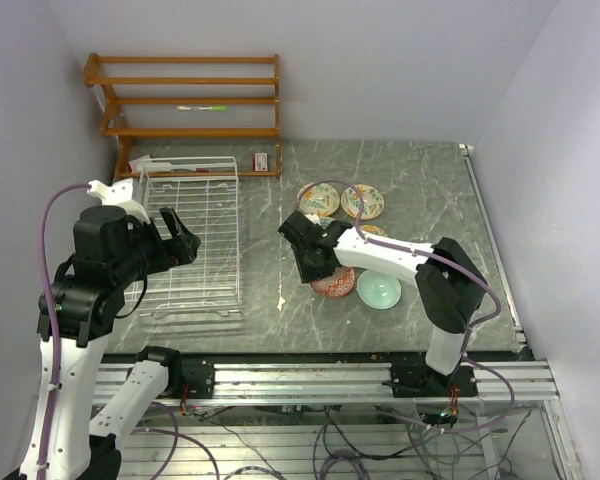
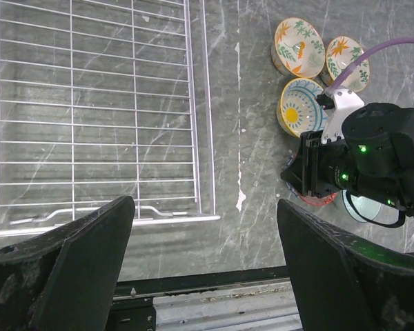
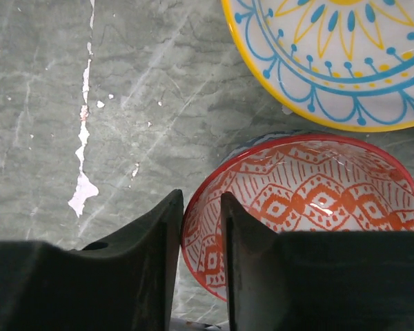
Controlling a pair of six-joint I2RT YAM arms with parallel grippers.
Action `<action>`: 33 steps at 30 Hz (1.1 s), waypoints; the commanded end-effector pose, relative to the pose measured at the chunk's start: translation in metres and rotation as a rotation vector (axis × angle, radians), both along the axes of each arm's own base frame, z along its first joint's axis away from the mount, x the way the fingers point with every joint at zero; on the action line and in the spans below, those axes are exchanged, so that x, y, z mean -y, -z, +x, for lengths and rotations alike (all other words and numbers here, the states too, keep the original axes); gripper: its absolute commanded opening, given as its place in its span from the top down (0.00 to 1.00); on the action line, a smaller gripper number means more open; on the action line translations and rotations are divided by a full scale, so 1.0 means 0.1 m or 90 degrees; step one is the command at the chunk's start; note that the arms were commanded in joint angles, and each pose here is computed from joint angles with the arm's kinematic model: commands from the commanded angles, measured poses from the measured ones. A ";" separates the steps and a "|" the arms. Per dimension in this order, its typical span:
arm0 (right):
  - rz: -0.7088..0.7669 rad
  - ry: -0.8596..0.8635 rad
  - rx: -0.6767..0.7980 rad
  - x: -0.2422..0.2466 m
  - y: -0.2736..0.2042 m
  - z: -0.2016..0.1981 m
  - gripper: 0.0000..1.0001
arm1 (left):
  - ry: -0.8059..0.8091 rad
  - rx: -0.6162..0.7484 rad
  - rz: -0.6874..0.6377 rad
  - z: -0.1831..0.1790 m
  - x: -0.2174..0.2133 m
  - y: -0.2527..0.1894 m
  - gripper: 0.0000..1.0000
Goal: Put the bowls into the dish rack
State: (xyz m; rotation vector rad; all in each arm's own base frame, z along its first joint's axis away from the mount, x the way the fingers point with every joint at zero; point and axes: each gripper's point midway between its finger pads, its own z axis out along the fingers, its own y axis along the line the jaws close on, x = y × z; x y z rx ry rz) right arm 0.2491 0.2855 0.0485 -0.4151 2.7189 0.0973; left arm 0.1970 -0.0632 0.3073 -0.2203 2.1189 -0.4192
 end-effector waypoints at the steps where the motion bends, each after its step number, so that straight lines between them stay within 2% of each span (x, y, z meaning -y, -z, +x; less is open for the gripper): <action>1: -0.018 0.004 0.021 -0.03 0.03 0.03 0.74 | 0.006 0.012 0.007 -0.07 -0.01 -0.09 0.04; 6: -0.055 0.009 0.034 -0.01 0.03 -0.04 0.87 | 0.000 0.013 0.010 -0.12 -0.04 -0.09 0.04; 13: -0.101 0.007 0.049 0.01 0.04 -0.20 0.95 | -0.001 0.014 0.012 -0.20 -0.06 -0.07 0.04; 16: -0.111 0.003 0.066 -0.04 -0.07 -0.25 1.00 | -0.003 0.020 0.012 -0.24 -0.08 -0.09 0.04; 19: -0.097 -0.009 0.076 -0.19 -0.29 -0.31 1.00 | -0.004 0.024 0.014 -0.28 -0.09 -0.12 0.04; 21: -0.073 -0.019 0.079 -0.32 -0.47 -0.34 1.00 | -0.009 0.024 0.018 -0.30 -0.11 -0.14 0.05; 27: 0.090 -0.040 0.122 -0.78 -1.31 -0.26 1.00 | -0.041 0.037 0.035 -0.37 -0.23 -0.28 0.04; 29: 0.150 -0.058 0.137 -0.98 -1.60 -0.20 1.00 | -0.075 0.050 0.044 -0.40 -0.33 -0.38 0.00; 33: 0.306 -0.110 0.160 -1.49 -2.18 -0.10 1.00 | -0.159 0.077 0.062 -0.50 -0.58 -0.61 0.01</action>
